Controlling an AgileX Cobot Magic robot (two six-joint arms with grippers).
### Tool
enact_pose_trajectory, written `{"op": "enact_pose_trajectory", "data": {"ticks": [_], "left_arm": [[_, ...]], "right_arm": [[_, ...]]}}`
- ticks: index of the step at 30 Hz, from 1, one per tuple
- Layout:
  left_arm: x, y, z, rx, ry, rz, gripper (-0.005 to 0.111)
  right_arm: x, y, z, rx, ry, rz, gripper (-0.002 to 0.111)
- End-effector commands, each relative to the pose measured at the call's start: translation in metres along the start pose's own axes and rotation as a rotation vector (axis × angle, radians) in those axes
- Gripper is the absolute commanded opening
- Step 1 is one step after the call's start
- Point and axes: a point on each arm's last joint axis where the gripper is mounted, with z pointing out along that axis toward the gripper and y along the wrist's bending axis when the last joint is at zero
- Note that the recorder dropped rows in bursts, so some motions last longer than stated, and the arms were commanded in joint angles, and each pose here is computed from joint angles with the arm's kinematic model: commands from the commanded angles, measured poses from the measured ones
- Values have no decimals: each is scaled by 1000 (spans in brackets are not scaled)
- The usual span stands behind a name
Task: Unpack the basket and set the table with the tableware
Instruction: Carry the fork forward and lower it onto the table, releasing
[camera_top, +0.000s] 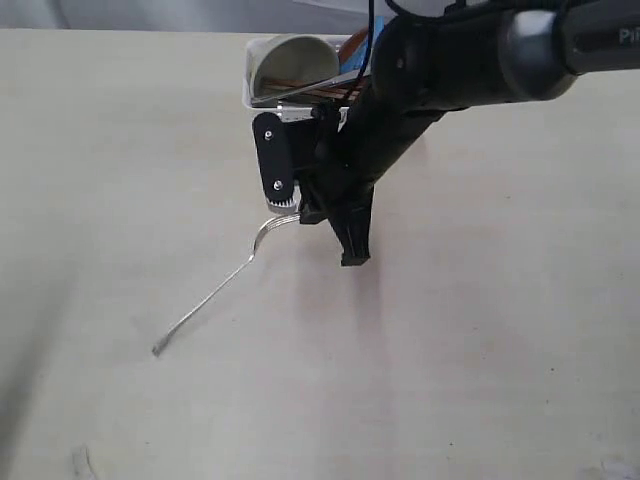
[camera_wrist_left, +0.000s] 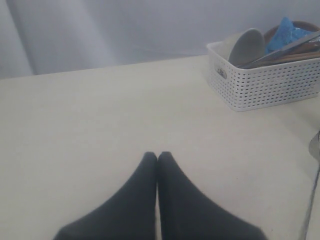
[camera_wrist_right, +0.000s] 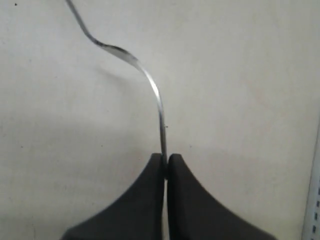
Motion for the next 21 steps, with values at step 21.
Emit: {"op": "enact_pose_trajectory", "data": {"ticks": [21], "left_arm": [[0, 0, 0, 7, -13, -7, 0]], "right_arm": [[0, 7, -30, -382, 273, -343, 0]]}}
